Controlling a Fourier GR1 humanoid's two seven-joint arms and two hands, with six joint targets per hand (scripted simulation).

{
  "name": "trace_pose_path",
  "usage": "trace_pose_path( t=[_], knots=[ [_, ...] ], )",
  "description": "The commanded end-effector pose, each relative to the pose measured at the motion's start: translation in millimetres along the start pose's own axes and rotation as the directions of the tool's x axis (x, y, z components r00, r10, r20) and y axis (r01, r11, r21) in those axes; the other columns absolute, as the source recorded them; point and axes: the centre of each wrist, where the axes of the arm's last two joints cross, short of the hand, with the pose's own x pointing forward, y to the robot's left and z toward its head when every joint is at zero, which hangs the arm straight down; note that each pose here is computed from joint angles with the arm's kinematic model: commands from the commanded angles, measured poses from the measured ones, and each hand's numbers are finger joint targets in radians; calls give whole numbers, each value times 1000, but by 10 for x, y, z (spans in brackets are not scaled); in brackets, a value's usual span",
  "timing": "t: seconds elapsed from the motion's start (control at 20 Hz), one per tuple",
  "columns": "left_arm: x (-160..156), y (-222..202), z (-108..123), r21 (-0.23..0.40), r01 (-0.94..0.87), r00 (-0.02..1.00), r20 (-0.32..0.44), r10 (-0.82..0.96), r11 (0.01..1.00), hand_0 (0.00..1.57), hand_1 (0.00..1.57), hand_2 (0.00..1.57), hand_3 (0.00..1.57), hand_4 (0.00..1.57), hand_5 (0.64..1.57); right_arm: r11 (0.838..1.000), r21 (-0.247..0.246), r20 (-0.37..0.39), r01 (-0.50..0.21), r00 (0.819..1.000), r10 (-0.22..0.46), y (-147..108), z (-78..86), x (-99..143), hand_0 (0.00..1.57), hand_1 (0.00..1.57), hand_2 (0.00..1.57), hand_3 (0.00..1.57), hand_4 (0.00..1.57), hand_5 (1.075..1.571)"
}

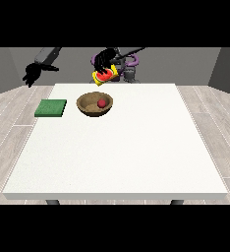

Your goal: Pick the cup and pour the ball into the bowl, then pick the bowl and place it on the pad

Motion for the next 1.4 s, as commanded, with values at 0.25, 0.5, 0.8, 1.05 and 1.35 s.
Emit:
trace_pose_path(
  t=[0.25,0.5,0.8,1.05,1.35],
  knots=[
    [-233,112,2,54,-221,970,-86,225,974,1349,1349,1571,1571,1194,1456,998,16,-82,55,995,-53,122,82,-196,0,0,0,0,462,1557],
    [-964,-107,200,281,-428,818,-284,501,859,415,415,1571,1571,998,1565,995,-73,-43,63,997,-67,-24,14,-28,0,0,0,0,482,1561],
    [-1168,-225,331,390,-724,520,-234,822,569,1270,1270,1571,1571,971,1554,990,-116,27,82,997,-79,266,-165,-1,0,0,0,0,298,1559],
    [-1272,-380,454,489,-833,216,-141,966,258,1081,1081,1089,905,821,1549,991,-73,37,110,994,-108,383,-253,61,0,0,0,0,305,1569],
    [-1238,-670,633,613,-790,-64,-33,997,-30,0,0,0,0,400,1548,990,26,57,137,989,-138,909,-523,210,0,0,0,0,421,1566]
  ],
)
